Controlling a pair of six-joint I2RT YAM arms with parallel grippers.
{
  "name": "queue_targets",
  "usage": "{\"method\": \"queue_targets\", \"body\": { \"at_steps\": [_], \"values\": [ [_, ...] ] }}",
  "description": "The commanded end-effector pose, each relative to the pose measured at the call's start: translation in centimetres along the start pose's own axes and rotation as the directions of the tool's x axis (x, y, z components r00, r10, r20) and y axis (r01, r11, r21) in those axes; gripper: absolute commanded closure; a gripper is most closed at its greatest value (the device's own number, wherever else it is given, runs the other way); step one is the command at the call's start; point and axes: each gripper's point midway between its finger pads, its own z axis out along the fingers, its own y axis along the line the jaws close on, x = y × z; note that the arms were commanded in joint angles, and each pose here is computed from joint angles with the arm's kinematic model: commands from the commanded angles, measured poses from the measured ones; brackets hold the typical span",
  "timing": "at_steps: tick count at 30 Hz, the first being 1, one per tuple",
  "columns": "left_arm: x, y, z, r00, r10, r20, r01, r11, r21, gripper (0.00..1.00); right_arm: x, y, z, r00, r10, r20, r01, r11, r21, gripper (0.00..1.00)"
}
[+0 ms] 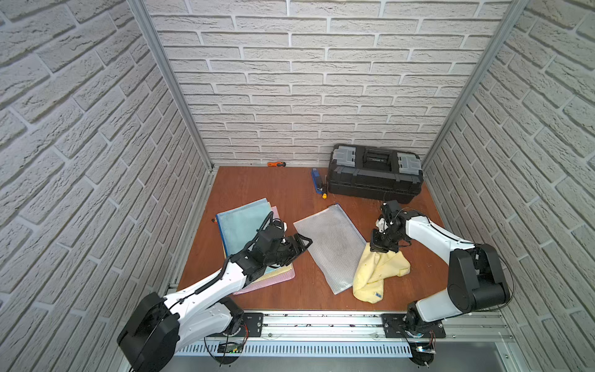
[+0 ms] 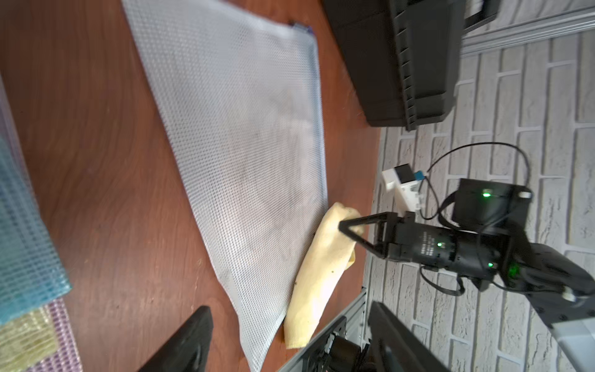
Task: Wipe the document bag
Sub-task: Adjust the document bag at the center of the board.
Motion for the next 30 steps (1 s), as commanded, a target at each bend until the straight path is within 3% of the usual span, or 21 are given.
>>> {"method": "queue_targets", "body": {
  "at_steps": [1, 8, 20, 23, 28, 30],
  "values": [
    [2.4, 1.4, 2.2, 0.983, -0.142, -0.119, 0.144, 0.99, 0.01, 0.24, 0.4, -0.2, -0.1, 1.0, -0.024, 0.006, 0.024, 1.0, 0.003, 0.98],
    [4.9, 0.9, 6.4, 0.956, -0.15, -0.251, 0.146, 0.989, -0.034, 0.32, 0.6, -0.8, 0.1, 0.999, -0.038, 0.004, 0.038, 0.999, 0.031, 0.98],
    [5.2, 1.7, 8.5, 0.94, -0.188, -0.286, 0.174, 0.982, -0.074, 0.44, 0.7, -0.8, 1.0, 0.999, -0.033, -0.003, 0.033, 0.999, 0.018, 0.98],
    [5.2, 1.7, 9.1, 0.939, -0.183, -0.292, 0.168, 0.983, -0.074, 0.55, 0.6, -0.6, 1.2, 0.999, -0.035, -0.005, 0.035, 0.999, 0.013, 0.98],
    [5.1, 1.5, 10.5, 0.932, -0.19, -0.309, 0.186, 0.982, -0.041, 0.96, 0.4, -0.5, 1.0, 0.999, -0.042, -0.007, 0.042, 0.999, 0.011, 0.98],
    [5.0, 1.5, 11.2, 0.928, -0.201, -0.314, 0.207, 0.978, -0.014, 1.0, 0.4, -0.4, 0.9, 0.999, -0.044, -0.007, 0.044, 0.999, 0.01, 0.98]
  ]
}}
